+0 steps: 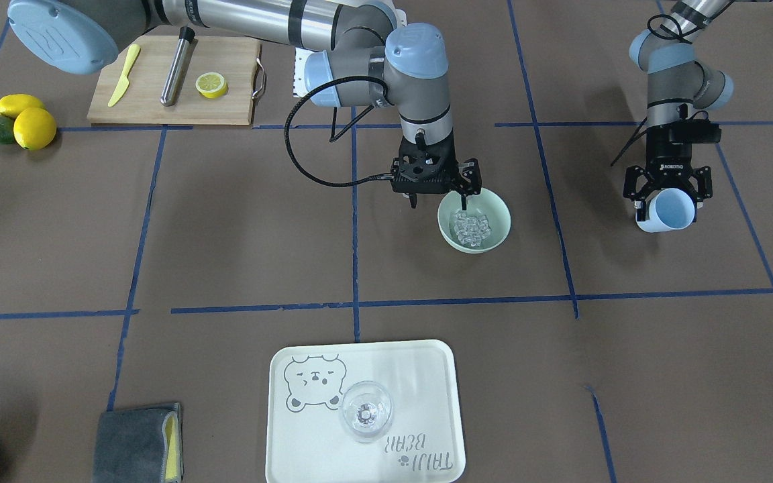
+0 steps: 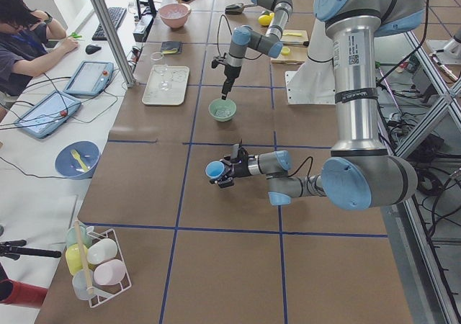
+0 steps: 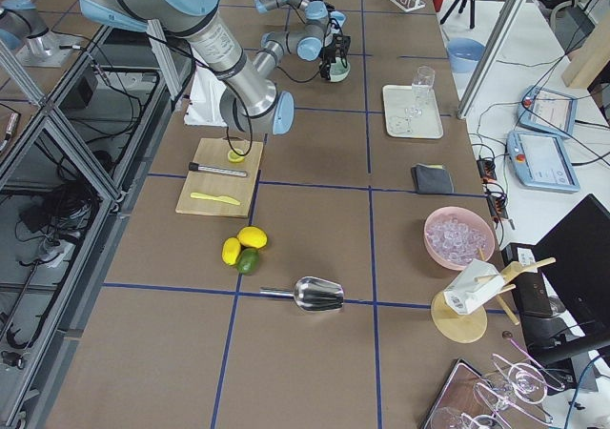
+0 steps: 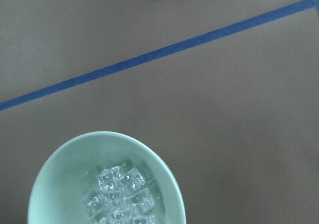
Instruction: Pour ice into bowl
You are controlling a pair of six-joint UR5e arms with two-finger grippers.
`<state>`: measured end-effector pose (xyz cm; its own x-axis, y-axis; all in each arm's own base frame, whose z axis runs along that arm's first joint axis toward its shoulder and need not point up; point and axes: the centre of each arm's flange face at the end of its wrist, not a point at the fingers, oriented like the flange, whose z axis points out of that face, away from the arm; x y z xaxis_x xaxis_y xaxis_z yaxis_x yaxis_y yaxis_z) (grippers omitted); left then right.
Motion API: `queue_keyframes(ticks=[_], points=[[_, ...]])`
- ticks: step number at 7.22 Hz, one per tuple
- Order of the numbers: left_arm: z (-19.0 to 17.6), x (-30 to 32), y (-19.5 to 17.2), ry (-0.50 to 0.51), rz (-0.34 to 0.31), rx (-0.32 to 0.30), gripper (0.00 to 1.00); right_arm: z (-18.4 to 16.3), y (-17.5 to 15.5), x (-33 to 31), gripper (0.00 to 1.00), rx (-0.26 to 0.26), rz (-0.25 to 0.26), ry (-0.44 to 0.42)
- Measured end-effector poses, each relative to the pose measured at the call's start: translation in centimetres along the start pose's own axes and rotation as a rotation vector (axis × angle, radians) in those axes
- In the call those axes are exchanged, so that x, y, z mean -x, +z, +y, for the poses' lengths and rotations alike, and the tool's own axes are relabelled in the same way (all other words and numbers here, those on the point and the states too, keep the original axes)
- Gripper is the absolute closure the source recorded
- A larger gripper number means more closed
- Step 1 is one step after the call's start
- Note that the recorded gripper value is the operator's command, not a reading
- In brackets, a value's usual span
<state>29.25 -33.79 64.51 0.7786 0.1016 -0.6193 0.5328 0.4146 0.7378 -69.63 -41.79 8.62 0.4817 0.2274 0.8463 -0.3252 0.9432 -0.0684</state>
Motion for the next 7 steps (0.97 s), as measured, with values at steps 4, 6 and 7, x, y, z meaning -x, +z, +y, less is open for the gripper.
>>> queue_keyframes(ticks=[4, 6, 7], points=[[-0.17, 0.26, -0.28, 0.000, 0.001, 0.000, 0.00, -0.01, 0.30, -0.14, 0.00, 0.000, 0.007, 0.001], [-0.15, 0.42, -0.42, -0.002, 0.008, 0.009, 0.00, -0.02, 0.39, -0.16, 0.00, 0.000, 0.008, 0.001], [-0.01, 0.88, -0.64, 0.002, 0.010, 0.019, 0.00, -0.01, 0.38, -0.13, 0.00, 0.000, 0.008, 0.002]])
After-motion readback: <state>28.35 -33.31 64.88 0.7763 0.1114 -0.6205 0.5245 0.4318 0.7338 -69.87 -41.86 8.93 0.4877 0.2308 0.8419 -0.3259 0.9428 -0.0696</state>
